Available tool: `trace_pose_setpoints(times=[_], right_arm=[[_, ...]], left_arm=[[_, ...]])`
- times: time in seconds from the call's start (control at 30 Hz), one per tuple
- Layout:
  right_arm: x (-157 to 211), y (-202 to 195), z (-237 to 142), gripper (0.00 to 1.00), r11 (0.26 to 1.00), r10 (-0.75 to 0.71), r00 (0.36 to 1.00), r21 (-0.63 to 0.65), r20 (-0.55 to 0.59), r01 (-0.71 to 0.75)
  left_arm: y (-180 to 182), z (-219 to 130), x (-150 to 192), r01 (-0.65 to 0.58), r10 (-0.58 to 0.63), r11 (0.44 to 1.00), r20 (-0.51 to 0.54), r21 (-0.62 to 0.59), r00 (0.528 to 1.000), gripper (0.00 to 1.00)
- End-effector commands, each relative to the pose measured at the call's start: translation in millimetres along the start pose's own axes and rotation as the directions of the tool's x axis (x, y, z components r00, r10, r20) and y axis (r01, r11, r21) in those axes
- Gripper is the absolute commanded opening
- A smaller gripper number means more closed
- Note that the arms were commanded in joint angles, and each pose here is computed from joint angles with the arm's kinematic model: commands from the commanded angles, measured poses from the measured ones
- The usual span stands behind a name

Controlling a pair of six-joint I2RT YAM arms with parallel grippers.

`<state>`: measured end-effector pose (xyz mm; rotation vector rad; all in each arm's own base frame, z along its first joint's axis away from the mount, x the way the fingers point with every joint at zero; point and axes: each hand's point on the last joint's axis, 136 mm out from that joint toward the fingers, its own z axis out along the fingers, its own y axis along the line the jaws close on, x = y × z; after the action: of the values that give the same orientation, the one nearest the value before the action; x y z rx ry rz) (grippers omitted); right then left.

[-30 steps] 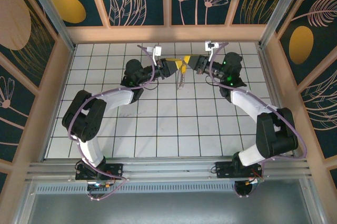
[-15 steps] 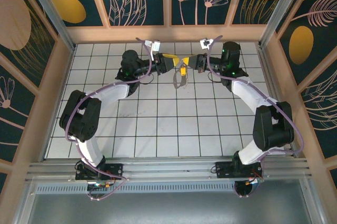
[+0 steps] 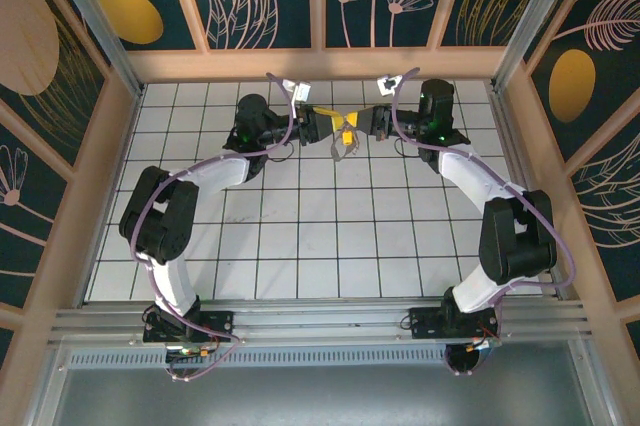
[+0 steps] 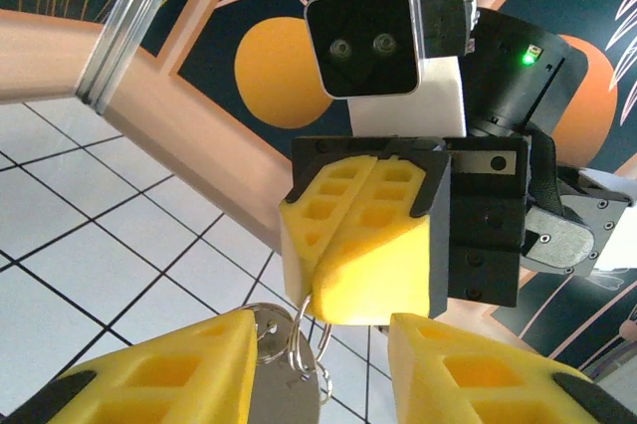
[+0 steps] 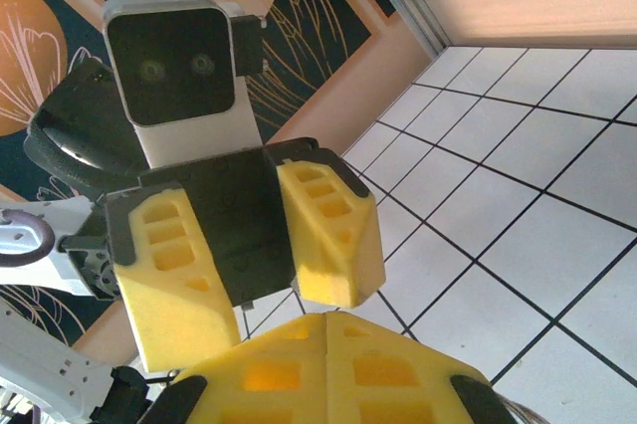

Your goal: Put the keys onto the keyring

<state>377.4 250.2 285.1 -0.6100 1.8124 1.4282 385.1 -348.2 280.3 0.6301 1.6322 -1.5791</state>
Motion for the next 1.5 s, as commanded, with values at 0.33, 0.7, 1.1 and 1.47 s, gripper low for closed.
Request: trace_pose_setpoints(times=[0.33,0.7,1.1,1.47], right_arm=[[-11.0,11.5,1.4,0.0,0.997,-0.052,0.999,-0.048,0.017,0.053],[-9.0,10.3,1.8,0.0,0.998,-0.045,0.999,-0.052,0.016,0.045],[-7.2,11.8,-41.3,0.34,0.993,-0.039,0.973,0.115,0.229,0.013],[30.8,1.3,-28.8,0.48,0.964,-0.082,0.956,0.266,0.282,0.004]], left_arm=[[-17.3,14.1,2.1,-0.033,0.036,0.996,-0.032,0.084,0.999,0.25],[-20.9,15.4,0.8,-0.024,0.025,0.996,-0.01,0.091,1.0,0.0],[-29.5,5.0,-17.3,0.033,-0.042,0.997,0.146,0.062,0.988,0.0],[-37.4,7.6,-22.4,0.063,-0.074,0.996,0.191,0.064,0.979,0.0]])
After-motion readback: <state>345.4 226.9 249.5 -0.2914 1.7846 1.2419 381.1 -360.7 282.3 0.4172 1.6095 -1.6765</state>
